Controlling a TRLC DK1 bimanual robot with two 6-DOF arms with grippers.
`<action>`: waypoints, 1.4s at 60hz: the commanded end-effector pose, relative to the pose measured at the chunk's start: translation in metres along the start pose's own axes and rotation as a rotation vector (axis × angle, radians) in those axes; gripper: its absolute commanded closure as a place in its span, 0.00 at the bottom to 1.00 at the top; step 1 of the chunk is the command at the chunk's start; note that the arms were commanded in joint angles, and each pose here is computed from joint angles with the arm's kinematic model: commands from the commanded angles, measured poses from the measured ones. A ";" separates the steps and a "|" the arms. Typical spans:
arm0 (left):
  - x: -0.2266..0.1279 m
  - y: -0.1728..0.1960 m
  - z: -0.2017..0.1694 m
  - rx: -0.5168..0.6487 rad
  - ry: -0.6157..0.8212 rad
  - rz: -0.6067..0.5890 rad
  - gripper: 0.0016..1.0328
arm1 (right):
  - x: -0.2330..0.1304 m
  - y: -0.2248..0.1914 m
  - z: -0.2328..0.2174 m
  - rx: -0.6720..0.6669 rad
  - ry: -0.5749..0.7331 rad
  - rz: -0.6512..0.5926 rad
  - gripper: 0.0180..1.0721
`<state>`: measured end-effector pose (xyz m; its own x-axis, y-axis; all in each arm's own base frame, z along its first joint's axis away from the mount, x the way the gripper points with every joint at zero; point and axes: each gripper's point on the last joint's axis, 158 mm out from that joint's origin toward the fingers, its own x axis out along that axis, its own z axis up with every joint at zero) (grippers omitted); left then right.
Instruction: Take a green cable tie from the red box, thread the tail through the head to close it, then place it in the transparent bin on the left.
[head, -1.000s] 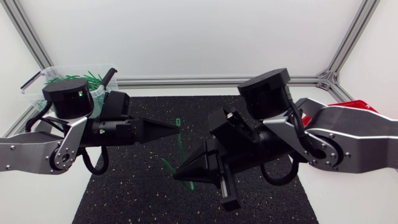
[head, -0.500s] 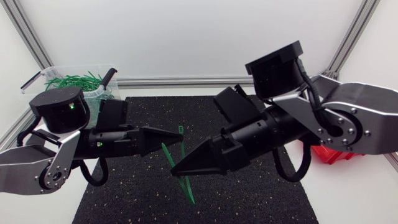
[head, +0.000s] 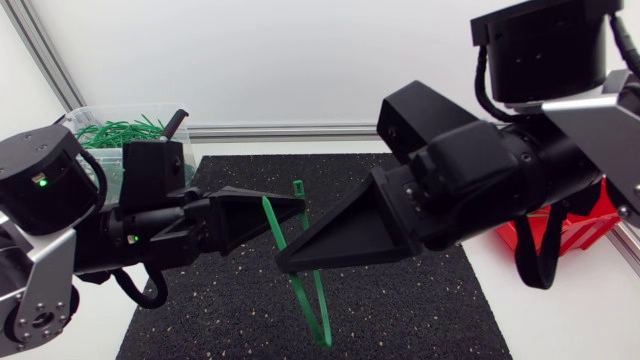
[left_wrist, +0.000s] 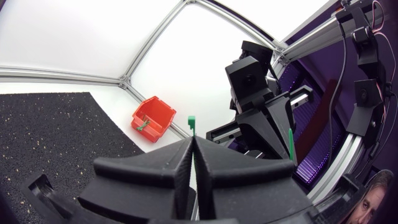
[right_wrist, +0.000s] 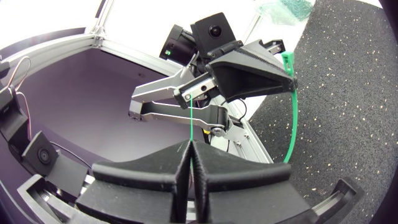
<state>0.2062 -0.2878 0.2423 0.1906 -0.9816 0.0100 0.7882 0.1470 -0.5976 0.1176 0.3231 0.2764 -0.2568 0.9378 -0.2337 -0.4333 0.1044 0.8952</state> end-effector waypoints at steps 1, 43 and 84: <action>-0.001 -0.020 0.011 0.016 -0.029 -0.029 0.96 | -0.001 0.011 -0.001 0.092 0.010 0.013 0.94; -0.008 -0.087 0.028 0.055 -0.082 -0.069 0.96 | -0.027 0.061 -0.009 0.259 0.011 0.072 0.94; -0.006 -0.102 0.035 0.028 -0.101 -0.084 0.96 | -0.025 0.037 -0.006 0.366 0.016 0.031 0.94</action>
<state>0.1496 -0.2936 0.3068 0.1930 -0.9770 0.0909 0.8098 0.1063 -0.5771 0.1000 0.3009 0.3145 -0.2771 0.9382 -0.2072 -0.1293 0.1773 0.9756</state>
